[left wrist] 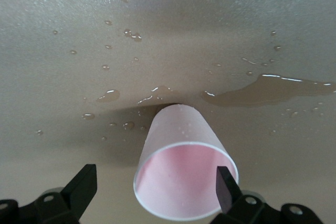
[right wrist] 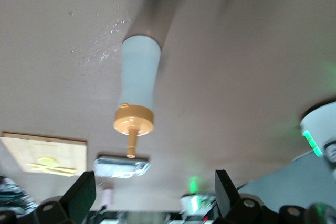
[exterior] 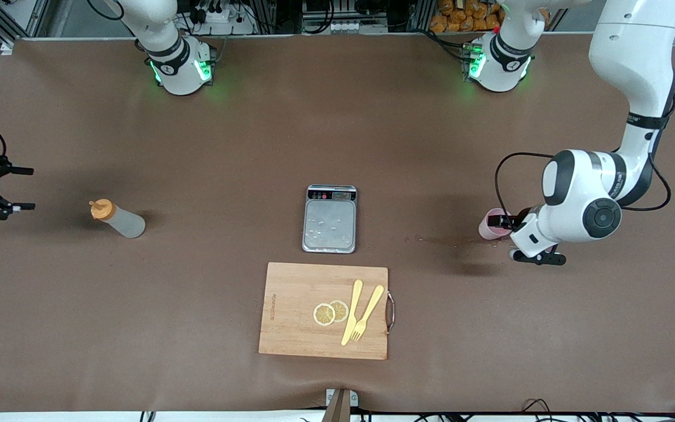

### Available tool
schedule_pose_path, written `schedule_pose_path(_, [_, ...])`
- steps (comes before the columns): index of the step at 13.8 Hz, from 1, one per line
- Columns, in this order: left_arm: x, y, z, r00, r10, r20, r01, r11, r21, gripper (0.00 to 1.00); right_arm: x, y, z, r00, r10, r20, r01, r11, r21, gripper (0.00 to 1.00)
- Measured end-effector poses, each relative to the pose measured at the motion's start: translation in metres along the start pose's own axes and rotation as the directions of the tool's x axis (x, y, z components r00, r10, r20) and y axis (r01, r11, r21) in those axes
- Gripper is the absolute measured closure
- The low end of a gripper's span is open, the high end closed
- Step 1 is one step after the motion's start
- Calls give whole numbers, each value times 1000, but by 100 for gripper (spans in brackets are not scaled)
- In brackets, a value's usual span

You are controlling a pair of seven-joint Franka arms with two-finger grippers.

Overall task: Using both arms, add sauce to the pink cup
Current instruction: 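Grasp the pink cup with the left gripper while the right gripper reaches the bottle, then carry the pink cup onto the scale with the left gripper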

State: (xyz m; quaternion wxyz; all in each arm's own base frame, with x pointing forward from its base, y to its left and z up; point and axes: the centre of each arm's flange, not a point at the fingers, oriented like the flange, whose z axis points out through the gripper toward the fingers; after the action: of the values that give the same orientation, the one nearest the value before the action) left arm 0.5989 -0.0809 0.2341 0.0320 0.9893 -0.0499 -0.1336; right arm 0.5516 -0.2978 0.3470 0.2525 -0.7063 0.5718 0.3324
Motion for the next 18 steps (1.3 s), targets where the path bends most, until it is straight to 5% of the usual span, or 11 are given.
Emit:
schedule_pose_path(5, [3,-2,17,1000,-3,22,3,1000,-2,0,75,6,44,973,125,195,-140,988,64,0])
schedule_pose_path(14, [3,2,18,1000,4,24,-4,1000,-1,92,134,7,107,912,193,363,-233,970,69,0])
schedule_pose_path(18, [4,3,16,1000,5,19,-5,1000,-1,96,152,8,134,885,214,413,-259,964,56,0])
